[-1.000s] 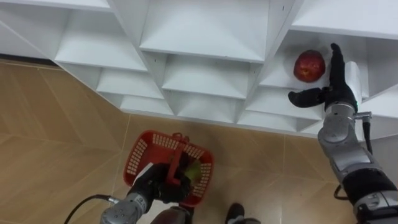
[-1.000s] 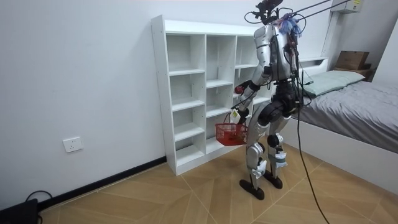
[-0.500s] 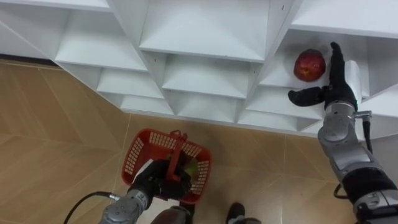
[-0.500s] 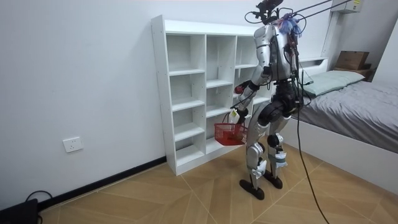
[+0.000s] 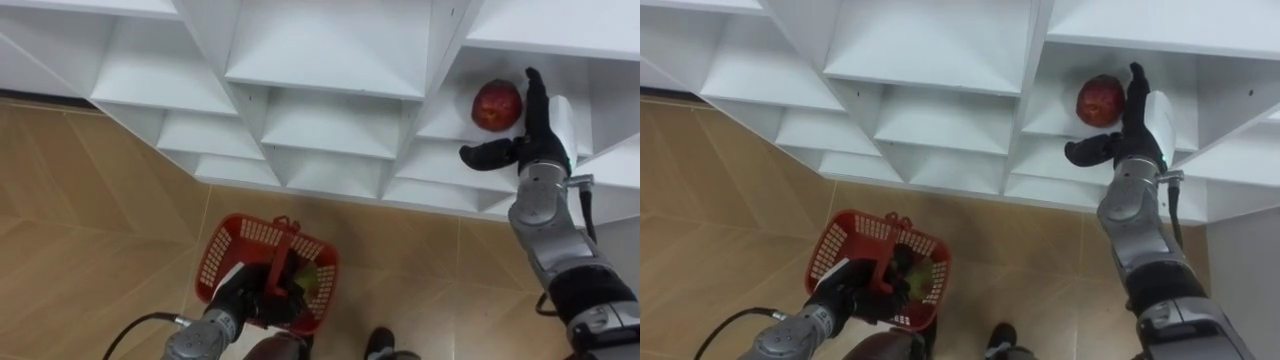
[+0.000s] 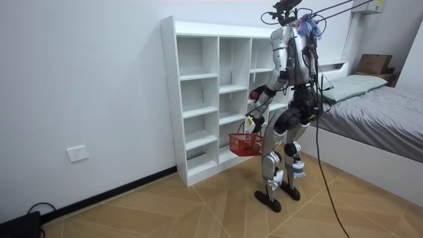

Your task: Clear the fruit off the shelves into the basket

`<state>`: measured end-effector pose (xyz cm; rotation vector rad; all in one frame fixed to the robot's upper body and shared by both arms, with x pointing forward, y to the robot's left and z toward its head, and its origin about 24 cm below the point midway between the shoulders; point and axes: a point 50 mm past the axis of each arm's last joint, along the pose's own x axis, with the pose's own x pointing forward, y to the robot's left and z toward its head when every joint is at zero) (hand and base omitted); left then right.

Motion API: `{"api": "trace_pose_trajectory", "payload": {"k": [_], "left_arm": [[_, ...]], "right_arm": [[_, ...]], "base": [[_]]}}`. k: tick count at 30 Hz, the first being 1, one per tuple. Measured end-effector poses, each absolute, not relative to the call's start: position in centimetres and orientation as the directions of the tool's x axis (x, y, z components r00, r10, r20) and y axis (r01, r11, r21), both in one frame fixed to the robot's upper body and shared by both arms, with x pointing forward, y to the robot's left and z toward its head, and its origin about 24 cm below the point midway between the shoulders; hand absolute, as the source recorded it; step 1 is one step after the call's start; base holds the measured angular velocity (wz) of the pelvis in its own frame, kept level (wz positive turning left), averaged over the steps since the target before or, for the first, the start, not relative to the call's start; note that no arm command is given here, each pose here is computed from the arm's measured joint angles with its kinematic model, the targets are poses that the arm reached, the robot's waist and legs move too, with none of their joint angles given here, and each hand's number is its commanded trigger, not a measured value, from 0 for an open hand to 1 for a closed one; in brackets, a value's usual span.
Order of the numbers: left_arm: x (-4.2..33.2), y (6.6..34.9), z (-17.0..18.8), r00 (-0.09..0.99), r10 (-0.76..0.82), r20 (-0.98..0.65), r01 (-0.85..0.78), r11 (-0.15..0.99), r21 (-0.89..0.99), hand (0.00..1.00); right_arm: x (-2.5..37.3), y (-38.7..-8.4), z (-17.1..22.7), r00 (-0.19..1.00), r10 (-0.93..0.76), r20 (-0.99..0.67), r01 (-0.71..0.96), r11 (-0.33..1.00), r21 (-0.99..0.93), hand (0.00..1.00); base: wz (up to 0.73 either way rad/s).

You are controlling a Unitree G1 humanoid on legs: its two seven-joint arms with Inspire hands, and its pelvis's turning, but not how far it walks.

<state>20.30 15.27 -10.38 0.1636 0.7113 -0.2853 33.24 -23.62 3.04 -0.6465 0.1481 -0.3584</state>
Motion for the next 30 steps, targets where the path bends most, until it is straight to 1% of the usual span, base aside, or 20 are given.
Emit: {"api": "trace_pose_trajectory", "payload": {"k": [13, 30], "left_arm": [[20.38, 15.22, -10.52, 0.714, -0.202, -0.67, 0.316, 0.947, 0.051, 1.0], [20.28, 15.2, -10.64, 0.709, -0.202, -0.675, 0.318, 0.947, 0.05, 1.0]], "right_arm": [[33.52, -23.18, 3.16, 0.942, -0.335, -0.037, 0.242, 0.749, -0.616, 0.0], [33.54, -23.14, 3.14, 0.943, -0.329, -0.041, 0.235, 0.752, -0.616, 0.0]], "base": [[0.0], [0.0]]}}
